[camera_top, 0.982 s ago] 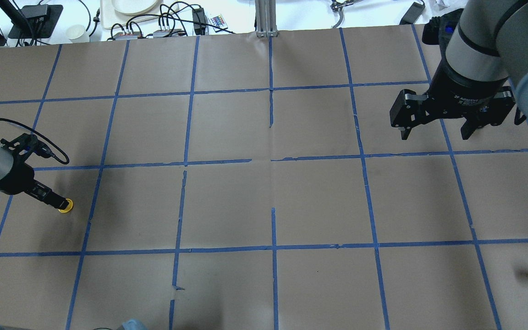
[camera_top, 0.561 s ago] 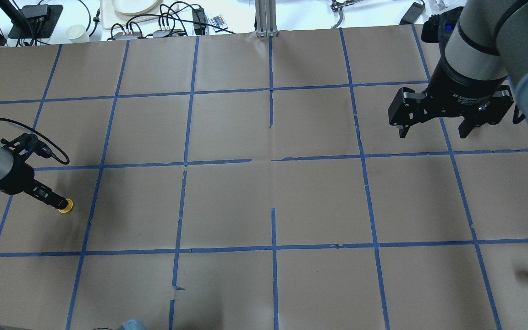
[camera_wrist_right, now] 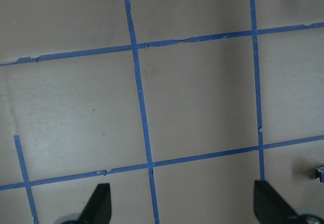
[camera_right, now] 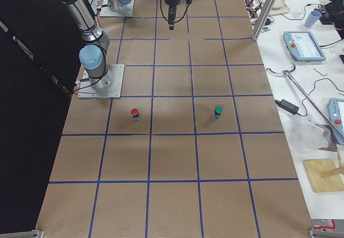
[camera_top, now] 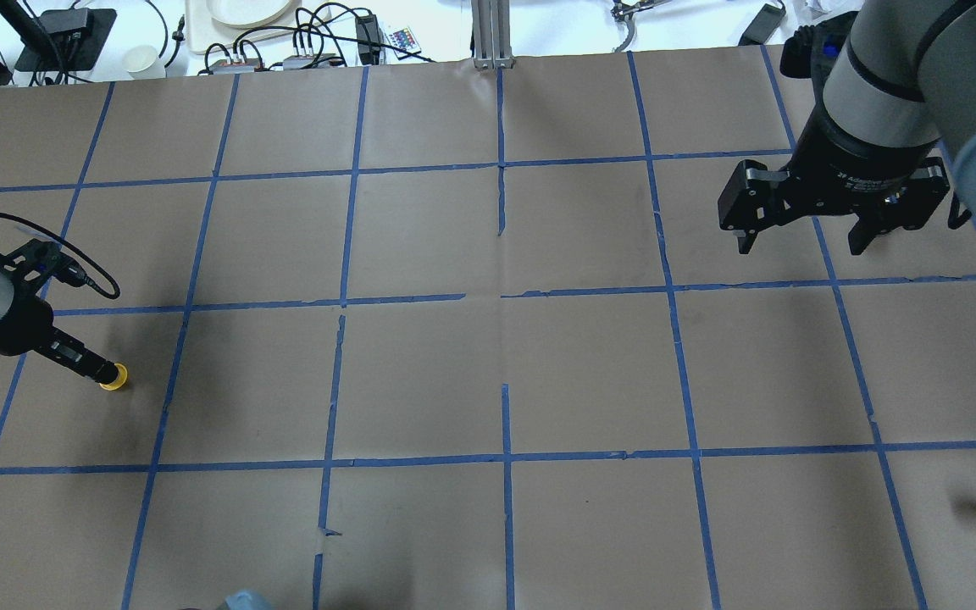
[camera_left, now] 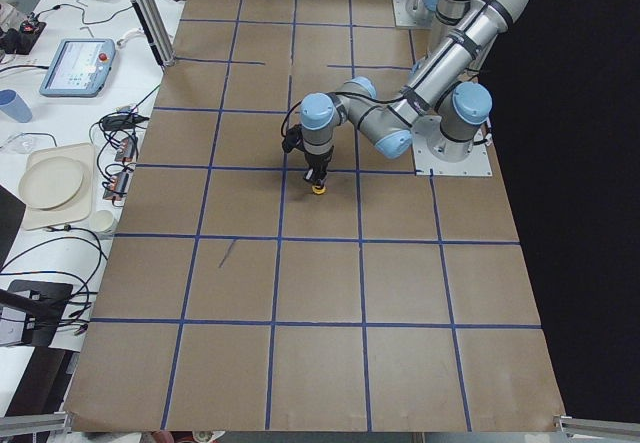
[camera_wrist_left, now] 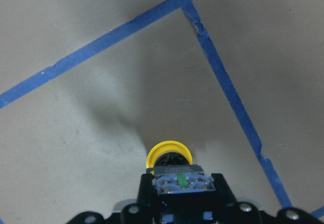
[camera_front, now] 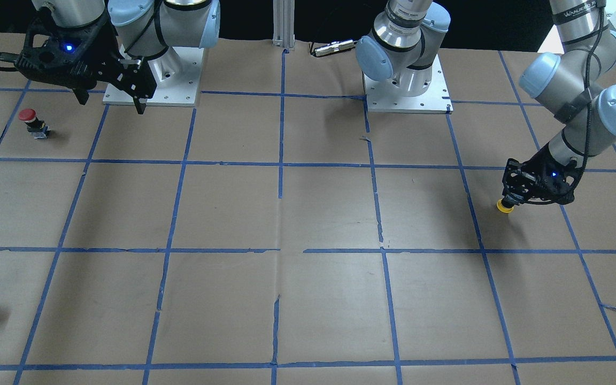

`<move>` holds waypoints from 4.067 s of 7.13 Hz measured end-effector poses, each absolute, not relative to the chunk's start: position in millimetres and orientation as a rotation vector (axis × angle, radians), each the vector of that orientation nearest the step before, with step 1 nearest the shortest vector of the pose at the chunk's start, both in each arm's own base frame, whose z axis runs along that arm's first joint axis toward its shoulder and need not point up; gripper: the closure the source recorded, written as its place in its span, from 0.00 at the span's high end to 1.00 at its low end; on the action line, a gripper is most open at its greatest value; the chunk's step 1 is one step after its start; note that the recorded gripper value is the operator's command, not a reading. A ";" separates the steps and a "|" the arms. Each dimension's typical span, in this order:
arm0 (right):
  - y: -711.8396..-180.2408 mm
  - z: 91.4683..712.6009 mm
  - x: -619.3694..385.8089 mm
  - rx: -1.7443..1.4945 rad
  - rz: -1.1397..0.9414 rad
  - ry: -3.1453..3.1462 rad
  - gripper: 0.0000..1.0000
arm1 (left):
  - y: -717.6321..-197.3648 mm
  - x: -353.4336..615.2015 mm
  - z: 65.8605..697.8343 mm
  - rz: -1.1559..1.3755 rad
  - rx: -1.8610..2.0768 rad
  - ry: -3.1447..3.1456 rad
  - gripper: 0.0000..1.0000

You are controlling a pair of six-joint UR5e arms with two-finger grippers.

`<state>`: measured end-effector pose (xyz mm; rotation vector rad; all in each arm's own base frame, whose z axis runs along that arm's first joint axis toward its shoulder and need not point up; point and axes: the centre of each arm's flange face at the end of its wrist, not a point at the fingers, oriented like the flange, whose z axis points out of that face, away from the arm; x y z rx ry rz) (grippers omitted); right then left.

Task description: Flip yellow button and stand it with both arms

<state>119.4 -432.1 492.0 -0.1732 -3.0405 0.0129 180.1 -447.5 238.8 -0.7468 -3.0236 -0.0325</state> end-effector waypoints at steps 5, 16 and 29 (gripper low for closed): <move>-428.5 501.0 139.6 -0.455 0.020 -3.209 1.00 | -422.3 84.0 300.2 0.022 -0.570 -2.772 0.13; -424.5 457.0 134.9 -2.163 -1.507 -2.982 1.00 | -406.4 -183.6 357.7 0.052 0.032 -1.769 0.09; -403.3 416.0 145.2 -2.472 -1.977 -2.544 1.00 | -406.3 -204.7 404.5 0.002 0.112 -1.580 0.08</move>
